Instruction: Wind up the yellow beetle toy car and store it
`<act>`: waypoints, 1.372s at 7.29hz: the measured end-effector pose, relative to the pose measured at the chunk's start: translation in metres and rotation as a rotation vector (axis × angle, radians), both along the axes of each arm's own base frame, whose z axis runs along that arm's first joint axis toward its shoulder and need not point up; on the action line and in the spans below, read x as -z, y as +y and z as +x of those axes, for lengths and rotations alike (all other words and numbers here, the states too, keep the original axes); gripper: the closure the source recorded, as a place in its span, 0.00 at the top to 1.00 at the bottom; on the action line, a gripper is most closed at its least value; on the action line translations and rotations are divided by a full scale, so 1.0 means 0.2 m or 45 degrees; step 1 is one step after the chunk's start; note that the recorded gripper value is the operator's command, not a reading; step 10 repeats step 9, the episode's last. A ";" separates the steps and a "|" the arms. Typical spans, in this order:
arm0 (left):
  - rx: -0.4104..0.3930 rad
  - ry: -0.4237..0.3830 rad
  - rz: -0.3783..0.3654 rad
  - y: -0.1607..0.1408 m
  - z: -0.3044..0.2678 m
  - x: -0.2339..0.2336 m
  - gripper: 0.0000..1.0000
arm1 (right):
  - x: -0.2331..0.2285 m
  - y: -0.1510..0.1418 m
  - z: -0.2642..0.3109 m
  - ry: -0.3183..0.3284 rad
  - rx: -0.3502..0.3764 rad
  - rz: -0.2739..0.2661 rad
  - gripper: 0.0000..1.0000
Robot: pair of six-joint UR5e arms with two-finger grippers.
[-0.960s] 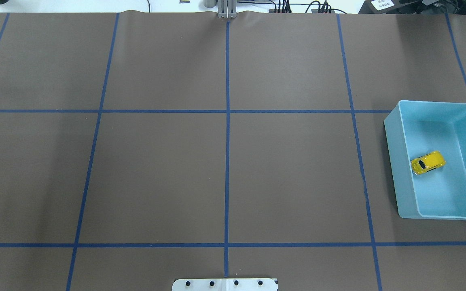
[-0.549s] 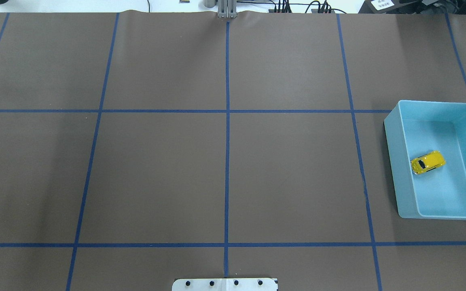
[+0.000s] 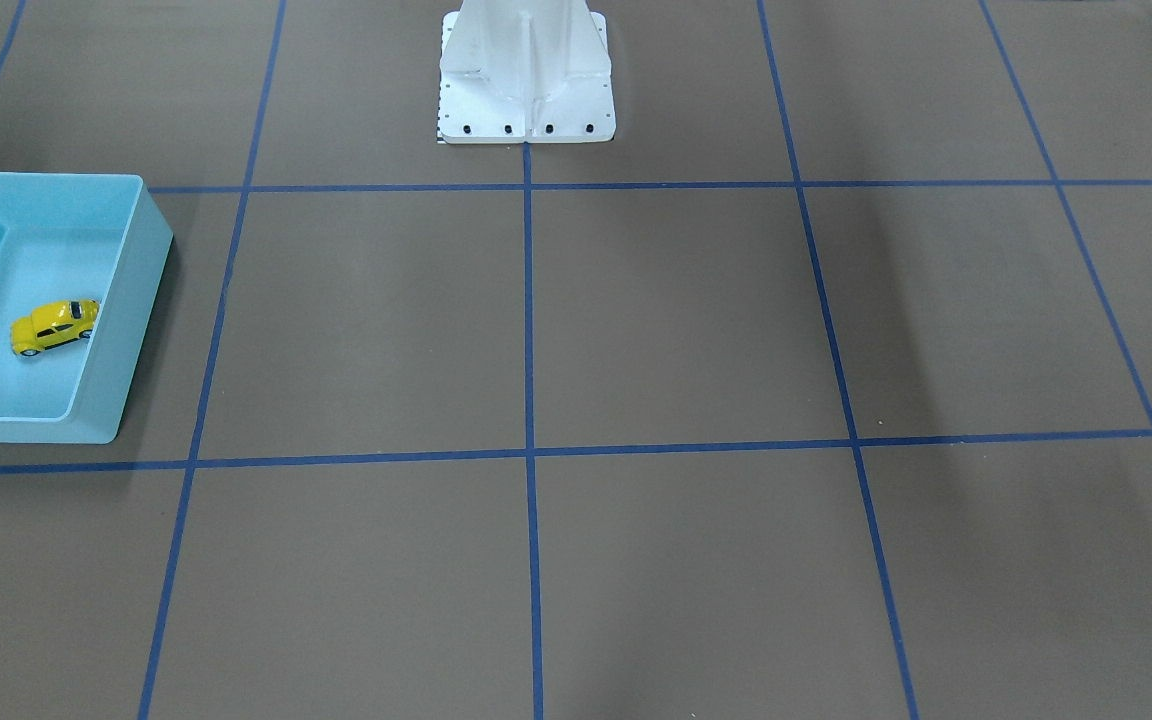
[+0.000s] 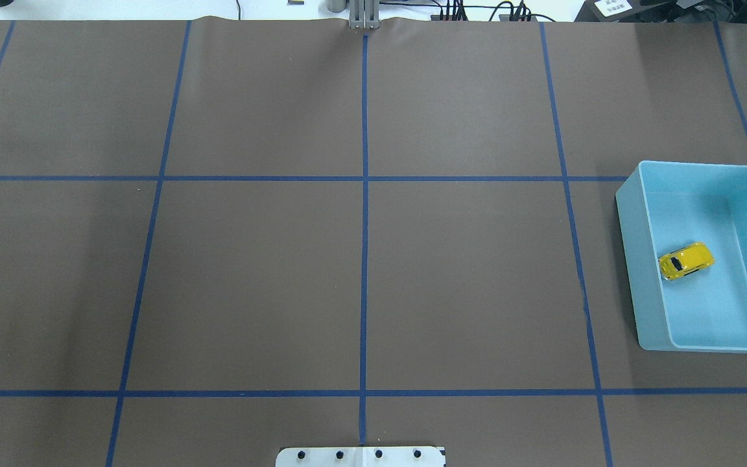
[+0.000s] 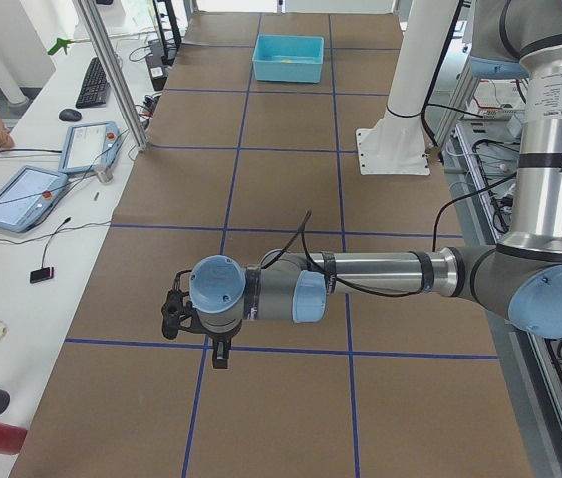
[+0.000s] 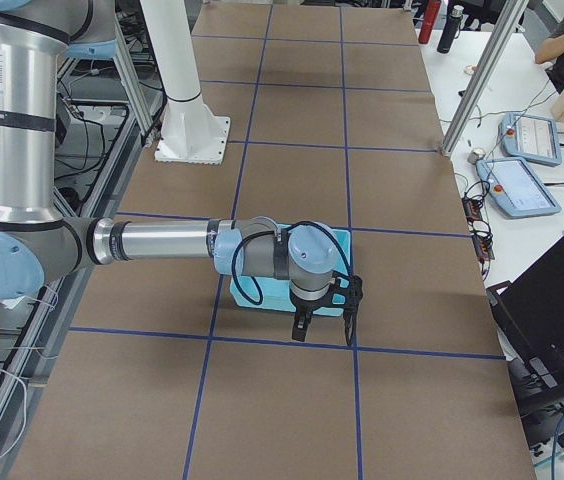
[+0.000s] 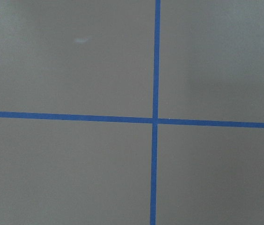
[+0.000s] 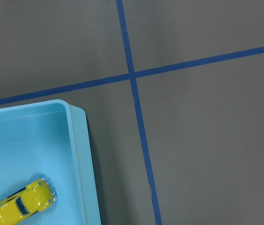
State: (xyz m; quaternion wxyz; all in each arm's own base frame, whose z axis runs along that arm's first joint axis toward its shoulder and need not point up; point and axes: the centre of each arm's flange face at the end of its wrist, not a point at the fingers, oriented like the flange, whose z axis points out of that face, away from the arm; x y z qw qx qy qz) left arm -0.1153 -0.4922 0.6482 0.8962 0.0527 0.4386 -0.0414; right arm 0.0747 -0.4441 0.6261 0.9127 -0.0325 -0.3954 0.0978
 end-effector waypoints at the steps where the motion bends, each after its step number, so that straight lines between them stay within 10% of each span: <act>1: 0.000 0.000 0.000 0.00 0.00 0.00 1.00 | 0.00 0.01 0.00 0.000 -0.001 -0.002 1.00; 10: -0.001 0.000 0.002 0.00 0.00 0.00 1.00 | -0.01 0.01 0.00 -0.002 0.003 0.004 1.00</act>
